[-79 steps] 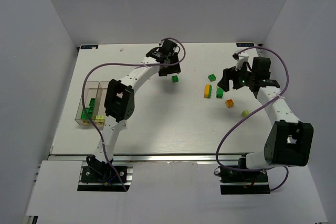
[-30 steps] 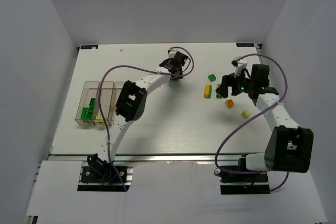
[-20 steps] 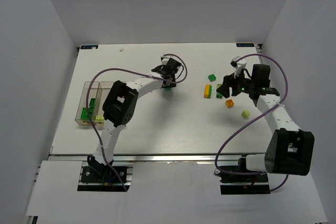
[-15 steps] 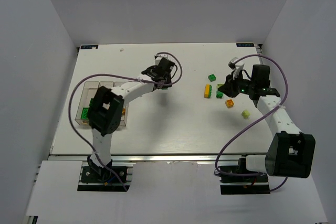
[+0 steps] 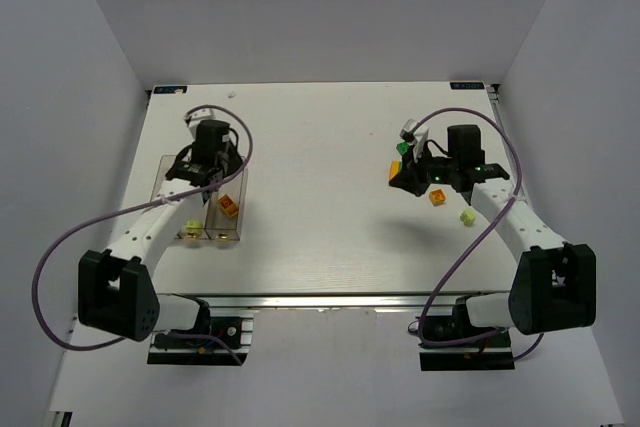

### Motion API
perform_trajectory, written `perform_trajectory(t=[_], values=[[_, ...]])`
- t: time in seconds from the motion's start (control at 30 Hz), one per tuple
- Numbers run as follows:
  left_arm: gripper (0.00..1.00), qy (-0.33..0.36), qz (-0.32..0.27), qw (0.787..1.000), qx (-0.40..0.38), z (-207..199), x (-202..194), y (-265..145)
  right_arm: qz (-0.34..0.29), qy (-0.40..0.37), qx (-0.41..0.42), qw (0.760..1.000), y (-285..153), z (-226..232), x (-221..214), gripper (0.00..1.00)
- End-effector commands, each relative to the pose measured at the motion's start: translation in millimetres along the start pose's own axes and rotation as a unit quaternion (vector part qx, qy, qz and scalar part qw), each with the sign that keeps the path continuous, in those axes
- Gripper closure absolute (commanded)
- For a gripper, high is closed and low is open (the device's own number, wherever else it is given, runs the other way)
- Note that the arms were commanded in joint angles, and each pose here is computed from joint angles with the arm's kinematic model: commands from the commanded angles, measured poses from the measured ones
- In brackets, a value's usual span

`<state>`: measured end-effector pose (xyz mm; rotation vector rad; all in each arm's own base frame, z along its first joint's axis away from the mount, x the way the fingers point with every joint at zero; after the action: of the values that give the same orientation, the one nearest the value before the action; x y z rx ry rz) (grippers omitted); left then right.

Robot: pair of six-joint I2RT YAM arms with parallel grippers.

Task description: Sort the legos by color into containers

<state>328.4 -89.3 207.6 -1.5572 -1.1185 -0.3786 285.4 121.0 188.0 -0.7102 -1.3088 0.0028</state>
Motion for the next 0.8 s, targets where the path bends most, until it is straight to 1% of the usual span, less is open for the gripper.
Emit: perform_trajectory(t=[0.0, 0.07, 0.2, 0.33, 0.43, 0.5, 0.53, 0.57, 0.63, 0.67, 0.73, 0.77], values=[[1.00, -0.005, -0.012, 1.000, 0.011, 27.7, 13.4, -14.1, -0.010, -0.012, 0.003, 1.000, 3.6, 1.0, 18.3, 0.96], [1.00, -0.015, -0.012, 0.999, 0.033, 50.9, 19.2, -11.3, -0.009, -0.012, 0.004, 1.000, 6.6, 2.9, 20.3, 0.96], [1.00, -0.026, -0.019, 0.998, 0.061, 84.3, 31.6, -8.6, -0.003, -0.007, 0.013, 1.000, 12.0, 8.6, 19.5, 0.93], [1.00, -0.050, -0.024, 0.991, 0.119, 124.6, 44.0, -1.9, -0.003, -0.011, 0.012, 1.000, 12.8, 10.6, 20.0, 0.91], [1.00, -0.052, -0.028, 0.984, 0.168, 142.6, 44.8, 1.1, -0.001, -0.014, 0.007, 1.000, 11.8, 10.7, 19.9, 0.88], [1.00, -0.062, -0.026, 0.978, 0.196, 152.4, 42.1, 5.5, 0.001, -0.017, 0.005, 1.000, 10.1, 10.5, 20.2, 0.85], [1.00, -0.069, -0.024, 0.976, 0.205, 159.5, 40.0, 6.9, 0.002, -0.019, 0.003, 1.000, 9.8, 10.0, 20.1, 0.82], [1.00, -0.072, -0.022, 0.975, 0.209, 162.4, 37.7, 9.6, 0.003, -0.023, 0.002, 1.000, 9.0, 10.0, 20.0, 0.75], [1.00, -0.079, -0.022, 0.972, 0.219, 168.8, 35.2, 12.8, 0.006, -0.029, -0.003, 1.000, 8.0, 9.4, 20.4, 0.68], [0.95, -0.079, -0.019, 0.972, 0.222, 170.2, 33.2, 15.5, 0.008, -0.031, -0.004, 0.999, 7.6, 9.1, 19.9, 0.60], [0.91, -0.081, -0.020, 0.968, 0.238, 176.0, 31.5, 16.7, 0.011, -0.033, -0.011, 0.999, 6.7, 7.2, 19.9, 0.53], [0.86, -0.081, -0.021, 0.966, 0.243, 178.2, 30.9, 17.3, 0.012, -0.034, -0.012, 0.999, 6.5, 6.8, 20.1, 0.47]])
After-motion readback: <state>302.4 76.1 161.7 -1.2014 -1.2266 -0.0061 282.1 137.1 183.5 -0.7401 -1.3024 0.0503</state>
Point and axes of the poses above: each gripper's point midway between its finger pads, its own y axis out along the fingers, its own z axis along the line the jaws close on, x = y × z, the point moved 6 cm from there along -y, back along the fingers, and after that the axes turned 4 degrees about -y, right-handed, at the moved point
